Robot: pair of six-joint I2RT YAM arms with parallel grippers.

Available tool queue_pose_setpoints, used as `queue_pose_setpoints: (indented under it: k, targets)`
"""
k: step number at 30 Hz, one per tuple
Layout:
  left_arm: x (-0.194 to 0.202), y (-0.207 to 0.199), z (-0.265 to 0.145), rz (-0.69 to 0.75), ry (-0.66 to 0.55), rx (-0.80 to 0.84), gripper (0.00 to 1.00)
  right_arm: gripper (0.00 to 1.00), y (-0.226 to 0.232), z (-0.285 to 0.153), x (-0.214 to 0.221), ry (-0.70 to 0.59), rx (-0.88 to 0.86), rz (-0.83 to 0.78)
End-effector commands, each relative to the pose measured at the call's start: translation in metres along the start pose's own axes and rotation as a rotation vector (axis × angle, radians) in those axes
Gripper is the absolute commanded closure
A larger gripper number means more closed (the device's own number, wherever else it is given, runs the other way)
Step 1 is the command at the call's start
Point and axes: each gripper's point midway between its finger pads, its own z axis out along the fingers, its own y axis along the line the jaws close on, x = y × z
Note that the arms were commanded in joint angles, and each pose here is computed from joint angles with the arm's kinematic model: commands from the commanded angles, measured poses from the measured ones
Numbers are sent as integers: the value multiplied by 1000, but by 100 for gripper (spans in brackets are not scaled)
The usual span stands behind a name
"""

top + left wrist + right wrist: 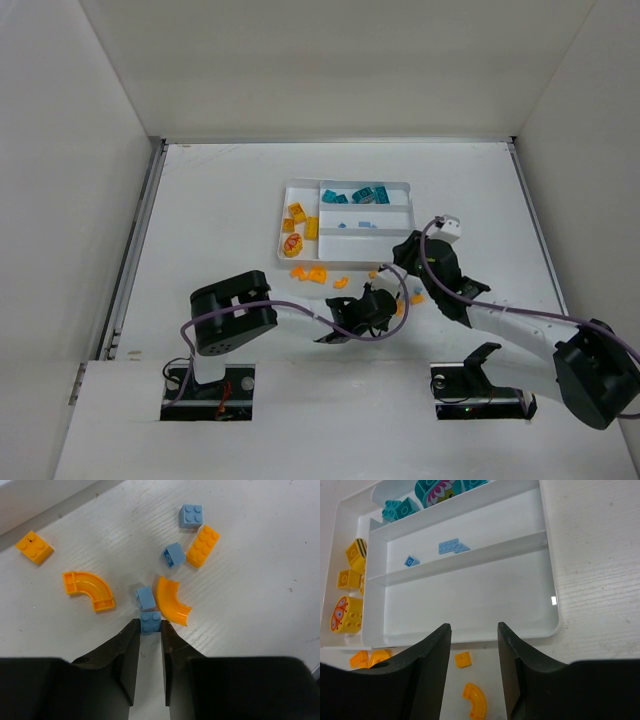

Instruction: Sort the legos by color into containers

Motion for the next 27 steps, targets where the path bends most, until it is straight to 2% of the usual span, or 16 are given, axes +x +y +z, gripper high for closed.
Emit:
queue_pose_setpoints:
  k: [1,7,9,13,15,19,24,27]
  targets:
    - [-4,15,-12,34,10,-41,84,52,1,-3,-12,-55,-10,48]
    - [-47,25,-36,-31,-79,-27,85,55,-11,-13,-16,-92,7,85]
    - [-63,33,-41,-60,-109,-24,85,59,-18,-18,-19,-110,27,101]
    - [-97,57,-43,-134,-169,-35,85,72,-37,-28,-22,-135,75,132]
    - [-118,72,-41,-180,-211,-51,85,75,-43,-32,-21,-131,90,135]
    - [-159,111,-26,-262,-285,-111,84,74,-56,-34,-13,-101,142,124]
    - [-191,156,1,-323,-317,-174,84,62,-78,-36,-3,-74,272,70]
    - [-204,177,16,-341,-323,-201,83,59,-75,-35,6,-38,265,69]
